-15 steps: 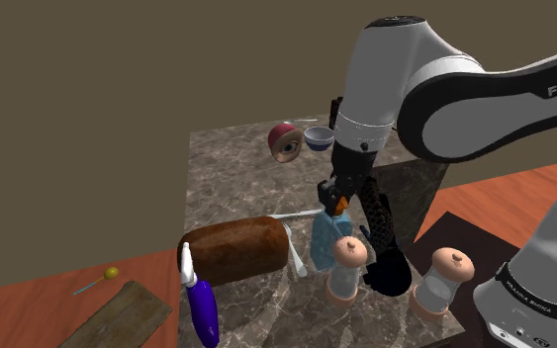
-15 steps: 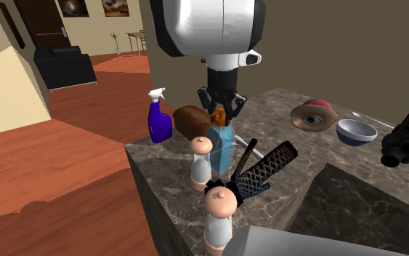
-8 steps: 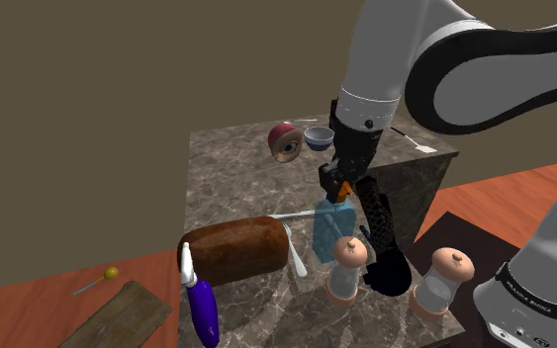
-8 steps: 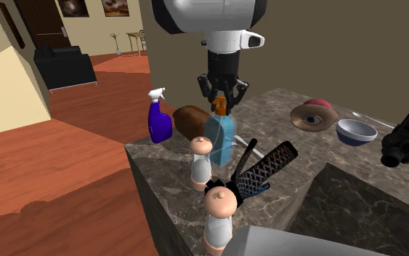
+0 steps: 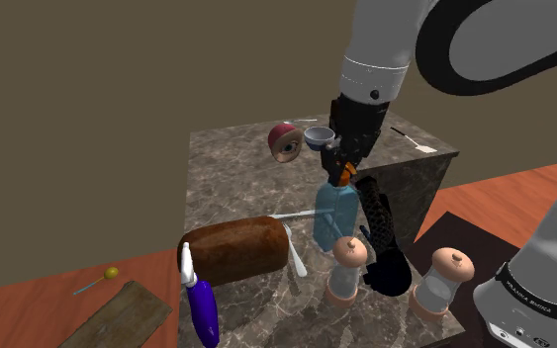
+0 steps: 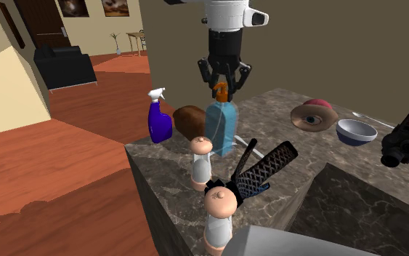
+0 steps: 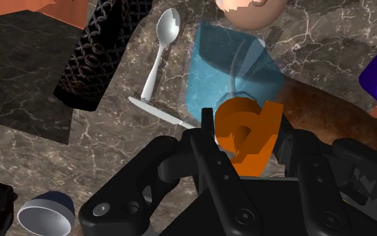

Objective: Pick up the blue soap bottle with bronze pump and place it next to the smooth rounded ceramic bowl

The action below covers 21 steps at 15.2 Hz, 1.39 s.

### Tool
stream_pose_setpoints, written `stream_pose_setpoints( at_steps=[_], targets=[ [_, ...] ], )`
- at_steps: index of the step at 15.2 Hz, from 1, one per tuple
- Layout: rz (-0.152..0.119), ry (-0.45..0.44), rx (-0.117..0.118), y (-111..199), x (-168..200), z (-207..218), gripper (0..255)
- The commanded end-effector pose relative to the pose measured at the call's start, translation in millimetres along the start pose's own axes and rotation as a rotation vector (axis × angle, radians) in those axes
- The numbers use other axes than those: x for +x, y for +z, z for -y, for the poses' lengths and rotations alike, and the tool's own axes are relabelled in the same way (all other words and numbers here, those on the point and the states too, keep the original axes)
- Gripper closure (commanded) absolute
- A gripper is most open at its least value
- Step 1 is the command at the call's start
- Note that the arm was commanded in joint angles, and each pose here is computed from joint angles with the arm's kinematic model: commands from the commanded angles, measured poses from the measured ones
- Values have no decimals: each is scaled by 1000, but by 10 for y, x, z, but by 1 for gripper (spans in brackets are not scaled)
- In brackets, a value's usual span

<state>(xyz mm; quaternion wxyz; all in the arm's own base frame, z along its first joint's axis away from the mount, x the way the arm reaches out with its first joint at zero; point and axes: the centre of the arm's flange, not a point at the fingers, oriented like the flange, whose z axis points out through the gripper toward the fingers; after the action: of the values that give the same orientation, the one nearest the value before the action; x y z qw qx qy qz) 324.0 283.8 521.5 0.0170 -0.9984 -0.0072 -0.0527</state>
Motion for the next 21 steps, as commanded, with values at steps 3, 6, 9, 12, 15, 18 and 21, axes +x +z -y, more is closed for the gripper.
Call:
stream_pose_setpoints(
  at_steps=[3, 6, 9, 12, 15, 18, 21],
  targets=[
    [0, 0, 0, -219, 13, 8, 255],
    [0, 0, 0, -376, 30, 13, 255],
    [0, 0, 0, -534, 47, 18, 255],
    [0, 0, 0, -691, 64, 24, 255],
    [0, 0, 0, -849, 80, 29, 255],
    [0, 0, 0, -1006, 97, 34, 255],
    [0, 0, 0, -1164, 114, 39, 255]
  ],
)
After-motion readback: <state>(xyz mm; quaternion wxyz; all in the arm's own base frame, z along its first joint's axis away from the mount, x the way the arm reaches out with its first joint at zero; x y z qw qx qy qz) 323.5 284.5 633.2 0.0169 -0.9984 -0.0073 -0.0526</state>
